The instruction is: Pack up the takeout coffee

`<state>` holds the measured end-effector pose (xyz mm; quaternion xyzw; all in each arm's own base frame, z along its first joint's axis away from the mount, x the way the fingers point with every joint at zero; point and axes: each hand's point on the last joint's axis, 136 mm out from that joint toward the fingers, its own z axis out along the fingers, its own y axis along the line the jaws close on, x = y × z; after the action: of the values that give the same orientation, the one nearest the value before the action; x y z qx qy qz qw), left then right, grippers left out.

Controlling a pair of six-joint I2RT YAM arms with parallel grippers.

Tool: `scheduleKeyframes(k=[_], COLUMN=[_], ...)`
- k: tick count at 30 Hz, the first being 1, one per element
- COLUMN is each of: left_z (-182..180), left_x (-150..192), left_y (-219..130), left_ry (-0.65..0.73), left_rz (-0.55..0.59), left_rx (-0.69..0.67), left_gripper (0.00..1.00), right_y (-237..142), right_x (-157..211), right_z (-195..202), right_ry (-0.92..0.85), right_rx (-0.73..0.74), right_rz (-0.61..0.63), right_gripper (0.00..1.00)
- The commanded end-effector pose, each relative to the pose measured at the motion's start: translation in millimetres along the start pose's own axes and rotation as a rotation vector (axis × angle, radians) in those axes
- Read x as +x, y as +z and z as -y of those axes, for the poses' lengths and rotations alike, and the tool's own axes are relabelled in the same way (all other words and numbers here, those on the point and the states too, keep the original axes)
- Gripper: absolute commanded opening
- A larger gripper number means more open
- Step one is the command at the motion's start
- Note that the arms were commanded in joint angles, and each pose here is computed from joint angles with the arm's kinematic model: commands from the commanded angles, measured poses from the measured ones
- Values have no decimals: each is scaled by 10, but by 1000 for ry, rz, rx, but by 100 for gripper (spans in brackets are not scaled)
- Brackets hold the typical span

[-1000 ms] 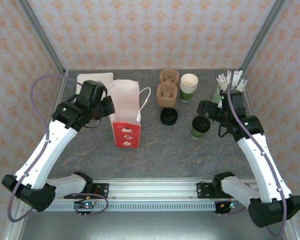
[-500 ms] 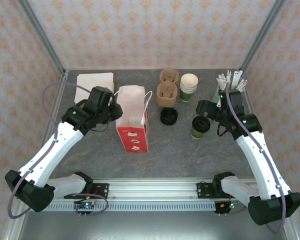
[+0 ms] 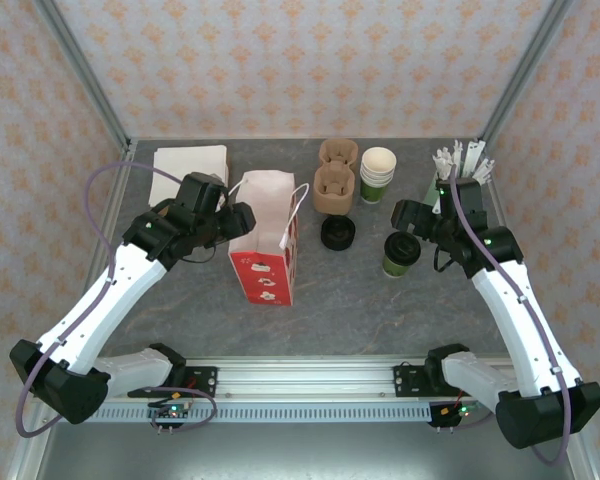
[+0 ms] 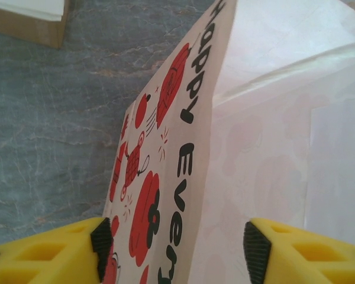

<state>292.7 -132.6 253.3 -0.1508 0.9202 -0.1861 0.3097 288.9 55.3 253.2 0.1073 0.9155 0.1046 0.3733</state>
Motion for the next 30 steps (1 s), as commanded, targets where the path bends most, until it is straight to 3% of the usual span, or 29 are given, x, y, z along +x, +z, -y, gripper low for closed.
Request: scheduleKeyframes(k=[1, 10, 19, 23, 30], left_z=[53, 102, 286, 322, 227], left_x=[-42, -104, -368, -557, -764], left_y=[-167, -362, -767, -1029, -1382], left_ry=[20, 67, 109, 126, 127], left_rz=[22, 64, 153, 235, 385], left_rx=[30, 67, 119, 117, 86], left_gripper=[71, 99, 100, 100, 100], right_y=[43, 56, -60, -83, 135], right_x=[2, -5, -107, -169, -337], right_z=[10, -52, -251, -407, -789], right_ry=[-8, -4, -33, -62, -356], right_rx=[1, -30, -102, -121, -130], right_rz=[2, -5, -48, -97, -157], right_gripper=[99, 99, 99, 92, 88])
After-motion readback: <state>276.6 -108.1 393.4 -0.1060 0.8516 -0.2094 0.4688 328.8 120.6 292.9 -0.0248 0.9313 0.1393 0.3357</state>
